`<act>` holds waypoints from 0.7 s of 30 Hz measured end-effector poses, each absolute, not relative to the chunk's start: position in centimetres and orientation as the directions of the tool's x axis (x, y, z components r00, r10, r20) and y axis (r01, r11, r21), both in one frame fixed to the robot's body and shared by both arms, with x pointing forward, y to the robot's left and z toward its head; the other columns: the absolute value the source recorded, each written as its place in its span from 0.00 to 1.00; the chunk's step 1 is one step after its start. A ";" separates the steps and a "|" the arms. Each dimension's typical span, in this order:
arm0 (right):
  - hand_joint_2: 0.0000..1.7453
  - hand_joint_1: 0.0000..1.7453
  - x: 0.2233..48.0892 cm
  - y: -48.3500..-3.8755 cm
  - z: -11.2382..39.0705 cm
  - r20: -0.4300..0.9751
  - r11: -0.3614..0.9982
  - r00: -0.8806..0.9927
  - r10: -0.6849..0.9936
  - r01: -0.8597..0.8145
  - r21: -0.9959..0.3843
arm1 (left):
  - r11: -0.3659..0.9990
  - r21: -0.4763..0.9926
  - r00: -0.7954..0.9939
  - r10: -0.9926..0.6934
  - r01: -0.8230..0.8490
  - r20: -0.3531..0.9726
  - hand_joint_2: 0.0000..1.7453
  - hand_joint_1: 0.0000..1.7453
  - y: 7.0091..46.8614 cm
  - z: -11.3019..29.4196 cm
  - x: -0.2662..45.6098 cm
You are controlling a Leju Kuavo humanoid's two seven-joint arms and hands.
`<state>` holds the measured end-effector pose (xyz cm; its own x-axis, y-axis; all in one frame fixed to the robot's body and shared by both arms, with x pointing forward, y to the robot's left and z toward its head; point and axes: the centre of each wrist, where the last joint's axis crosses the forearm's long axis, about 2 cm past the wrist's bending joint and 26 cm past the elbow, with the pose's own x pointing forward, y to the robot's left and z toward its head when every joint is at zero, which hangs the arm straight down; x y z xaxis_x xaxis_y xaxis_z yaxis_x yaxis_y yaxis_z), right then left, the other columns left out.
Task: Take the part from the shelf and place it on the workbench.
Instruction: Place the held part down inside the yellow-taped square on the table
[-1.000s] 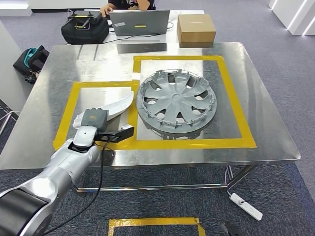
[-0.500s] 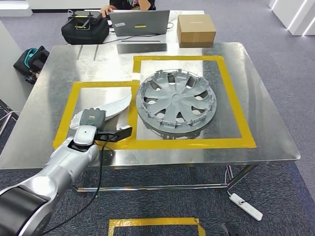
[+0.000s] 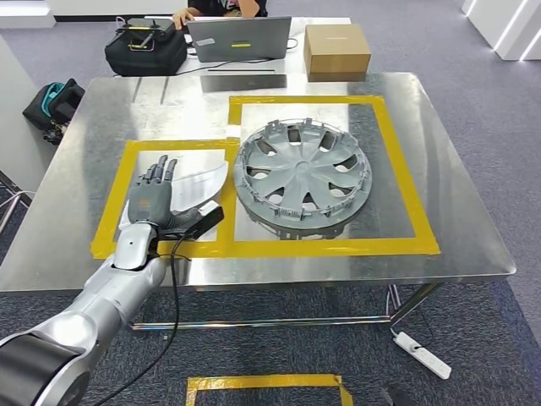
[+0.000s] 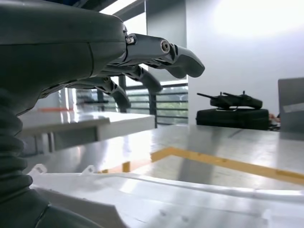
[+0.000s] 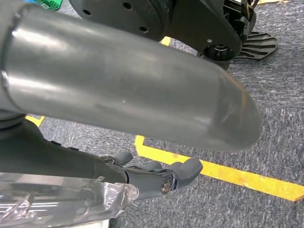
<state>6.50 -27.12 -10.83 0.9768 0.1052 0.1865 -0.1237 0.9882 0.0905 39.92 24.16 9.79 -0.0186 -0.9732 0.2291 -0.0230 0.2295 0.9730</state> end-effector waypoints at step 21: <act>0.00 0.00 5.7 -25.6 -10.9 0.222 0.993 0.975 0.023 -0.047 0.107 | 0.941 0.274 -0.420 -0.334 -0.197 0.844 0.00 0.00 23.8 12.0 37.3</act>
<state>5.73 -25.61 -10.86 0.9748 0.0227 0.2219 -0.0475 0.9931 0.1071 37.29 23.79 12.00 -0.4197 -0.3337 0.8441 -0.1969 0.9413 0.2743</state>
